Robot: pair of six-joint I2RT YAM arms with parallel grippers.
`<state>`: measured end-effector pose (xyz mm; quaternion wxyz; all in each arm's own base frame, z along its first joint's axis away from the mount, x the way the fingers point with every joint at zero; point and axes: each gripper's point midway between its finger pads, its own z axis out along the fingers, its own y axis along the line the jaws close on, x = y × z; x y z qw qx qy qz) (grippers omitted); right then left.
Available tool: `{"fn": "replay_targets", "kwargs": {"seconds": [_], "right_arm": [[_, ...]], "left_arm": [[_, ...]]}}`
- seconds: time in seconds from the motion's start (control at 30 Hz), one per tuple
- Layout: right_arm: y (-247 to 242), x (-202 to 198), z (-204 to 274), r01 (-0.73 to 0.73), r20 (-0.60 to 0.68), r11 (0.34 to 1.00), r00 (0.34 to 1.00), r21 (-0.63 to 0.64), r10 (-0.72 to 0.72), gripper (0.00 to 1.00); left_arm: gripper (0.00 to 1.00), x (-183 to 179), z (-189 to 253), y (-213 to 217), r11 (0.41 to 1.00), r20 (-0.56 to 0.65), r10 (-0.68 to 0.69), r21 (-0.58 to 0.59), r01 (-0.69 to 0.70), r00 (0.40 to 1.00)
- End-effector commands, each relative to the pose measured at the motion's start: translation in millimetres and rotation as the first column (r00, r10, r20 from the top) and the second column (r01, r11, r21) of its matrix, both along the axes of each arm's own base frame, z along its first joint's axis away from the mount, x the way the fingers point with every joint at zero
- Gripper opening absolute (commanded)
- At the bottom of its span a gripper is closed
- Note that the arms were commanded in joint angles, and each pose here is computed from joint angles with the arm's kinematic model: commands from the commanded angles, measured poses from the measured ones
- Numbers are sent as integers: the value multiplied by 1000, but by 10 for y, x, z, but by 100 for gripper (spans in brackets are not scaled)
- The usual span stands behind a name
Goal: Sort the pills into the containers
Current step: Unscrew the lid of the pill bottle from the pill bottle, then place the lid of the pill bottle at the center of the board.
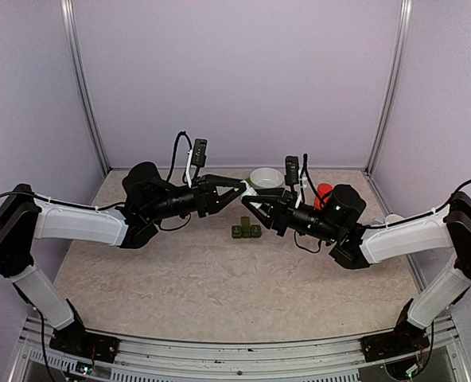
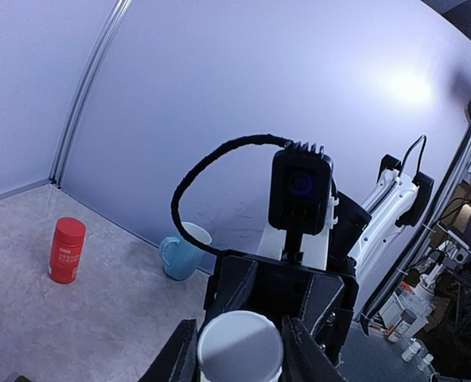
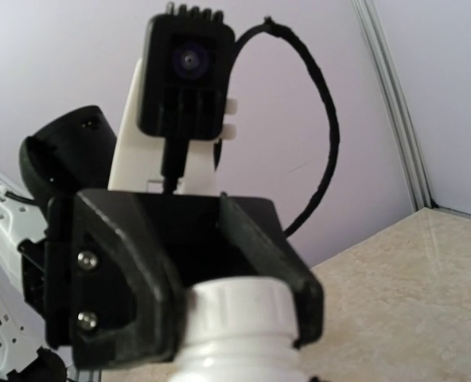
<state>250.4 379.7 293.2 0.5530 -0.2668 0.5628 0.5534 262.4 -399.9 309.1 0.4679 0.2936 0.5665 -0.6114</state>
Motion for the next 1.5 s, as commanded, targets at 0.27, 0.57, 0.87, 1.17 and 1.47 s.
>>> {"fn": "replay_targets", "kwargs": {"seconds": [0.27, 0.57, 0.87, 1.17, 1.47], "right_arm": [[-97, 91, -12, 88, 146, 994, 986, -62, -79, 16], [-43, 181, -47, 140, 250, 984, 962, -109, -109, 16], [-158, 132, -83, 173, 265, 977, 955, -121, -136, 17], [-285, 51, 10, 189, 276, 977, 949, -103, -154, 16], [-373, 9, 106, 210, 292, 973, 940, -94, -175, 17]], "left_arm": [[32, 118, 26, 57, 997, -141, 75, -7, -77, 987], [32, 351, -81, 155, 946, -255, 323, 53, -320, 912], [32, 480, -232, 470, 862, -204, 507, 145, -486, 838], [33, 638, -879, 922, 684, -62, 705, 326, -653, 707], [33, 748, -1542, 1288, 454, 140, 813, 454, -767, 565]]}}
